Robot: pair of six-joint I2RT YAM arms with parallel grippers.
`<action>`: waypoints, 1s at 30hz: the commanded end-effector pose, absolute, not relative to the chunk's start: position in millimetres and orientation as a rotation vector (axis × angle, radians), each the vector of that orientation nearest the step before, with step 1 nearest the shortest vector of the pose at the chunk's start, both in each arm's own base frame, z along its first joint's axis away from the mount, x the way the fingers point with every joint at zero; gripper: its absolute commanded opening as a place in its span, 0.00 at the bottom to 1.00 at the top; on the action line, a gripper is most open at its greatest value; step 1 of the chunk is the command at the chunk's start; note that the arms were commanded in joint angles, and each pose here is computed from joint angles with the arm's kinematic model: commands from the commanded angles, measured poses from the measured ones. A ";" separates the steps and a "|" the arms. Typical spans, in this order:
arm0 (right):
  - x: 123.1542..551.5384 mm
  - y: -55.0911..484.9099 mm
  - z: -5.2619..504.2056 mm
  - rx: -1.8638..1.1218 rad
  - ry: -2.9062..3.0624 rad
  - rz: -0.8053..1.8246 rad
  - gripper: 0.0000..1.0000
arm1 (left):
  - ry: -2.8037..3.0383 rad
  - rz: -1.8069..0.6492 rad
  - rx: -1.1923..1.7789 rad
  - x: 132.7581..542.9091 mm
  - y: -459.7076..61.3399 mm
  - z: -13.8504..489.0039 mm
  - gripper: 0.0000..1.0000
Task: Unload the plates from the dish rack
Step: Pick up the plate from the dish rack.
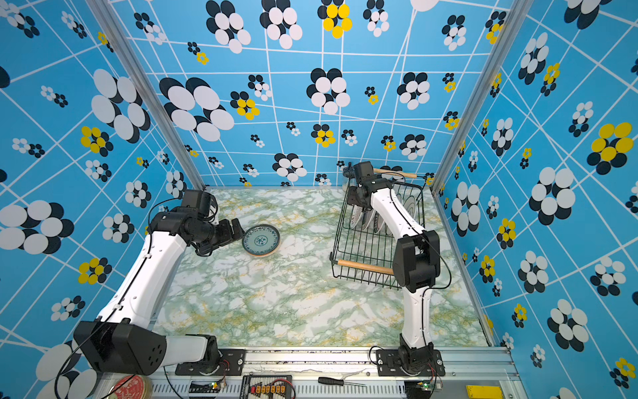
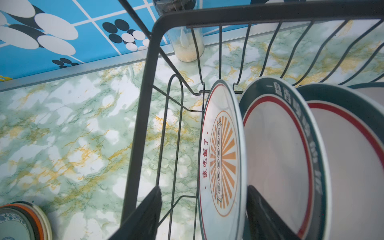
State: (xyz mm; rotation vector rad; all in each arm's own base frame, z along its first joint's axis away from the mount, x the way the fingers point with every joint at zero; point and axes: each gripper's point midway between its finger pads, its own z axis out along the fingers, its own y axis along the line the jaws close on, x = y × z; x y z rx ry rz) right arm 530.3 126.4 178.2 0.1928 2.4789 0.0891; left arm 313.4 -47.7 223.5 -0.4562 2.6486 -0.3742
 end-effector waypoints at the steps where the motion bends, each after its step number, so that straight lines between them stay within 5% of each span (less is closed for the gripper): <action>1: 534.3 120.1 169.4 0.218 2.498 0.041 0.59 | 2.606 -0.454 -0.463 313.8 -54.6 228.4 0.99; 17: 539.9 114.6 130.3 0.222 2.560 -0.039 0.37 | 2.501 -0.584 -0.476 322.9 -67.1 246.0 0.99; 24: 539.3 118.6 118.7 0.205 2.587 -0.022 0.35 | 2.562 -0.527 -0.477 321.7 -63.7 237.7 0.99; 30: 539.9 117.3 119.2 0.213 2.582 -0.030 0.22 | 2.532 -0.509 -0.478 323.3 -61.0 240.4 0.99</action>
